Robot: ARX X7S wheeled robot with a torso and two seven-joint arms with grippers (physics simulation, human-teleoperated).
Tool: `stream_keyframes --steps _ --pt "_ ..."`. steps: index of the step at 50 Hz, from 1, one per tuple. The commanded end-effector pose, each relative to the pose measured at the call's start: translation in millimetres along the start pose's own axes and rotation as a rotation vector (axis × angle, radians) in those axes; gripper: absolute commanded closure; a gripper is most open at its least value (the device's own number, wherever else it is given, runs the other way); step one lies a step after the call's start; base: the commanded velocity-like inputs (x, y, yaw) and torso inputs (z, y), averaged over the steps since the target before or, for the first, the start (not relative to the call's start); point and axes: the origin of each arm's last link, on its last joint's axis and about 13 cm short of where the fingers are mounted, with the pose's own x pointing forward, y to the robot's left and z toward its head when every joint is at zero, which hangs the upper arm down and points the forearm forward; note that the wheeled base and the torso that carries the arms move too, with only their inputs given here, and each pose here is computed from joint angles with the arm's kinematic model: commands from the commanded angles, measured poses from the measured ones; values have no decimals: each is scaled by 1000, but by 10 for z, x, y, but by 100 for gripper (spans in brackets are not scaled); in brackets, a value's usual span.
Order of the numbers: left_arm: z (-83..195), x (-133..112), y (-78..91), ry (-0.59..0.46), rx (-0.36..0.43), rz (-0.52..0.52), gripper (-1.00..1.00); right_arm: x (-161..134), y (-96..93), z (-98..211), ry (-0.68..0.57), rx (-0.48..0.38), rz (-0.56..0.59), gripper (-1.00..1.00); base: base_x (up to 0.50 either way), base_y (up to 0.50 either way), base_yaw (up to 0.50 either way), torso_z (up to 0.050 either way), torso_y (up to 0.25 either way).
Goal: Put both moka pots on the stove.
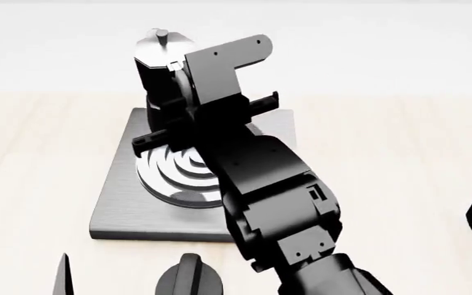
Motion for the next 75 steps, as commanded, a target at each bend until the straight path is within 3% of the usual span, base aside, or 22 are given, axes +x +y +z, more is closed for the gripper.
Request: stream_keyframes --steps 1,34,35,48,62,75 --pt "-16 -4 13 1 -4 1 -100 87 5 -94 -32 -11 -4 100 0 0 0 0 0" --pt "-29 -4 13 -12 0 -4 -100 105 42 -179 -11 -8 -3 100 0 0 0 0 -103" --pt "-23 -7 14 -14 0 -3 -100 103 42 -163 -11 -5 -1 -100 0 0 0 0 0" --pt "-22 -14 15 -19 0 -5 -100 -135 2 44 -72 6 -3 -100 0 0 0 0 0" --pt "-8 -21 -1 -20 4 -8 -100 -908 -143 276 -177 39 -40 -100 0 0 0 0 0" --pt "-2 -18 -15 -18 10 -12 -100 -1471 -98 284 -260 85 -15 -100 0 0 0 0 0"
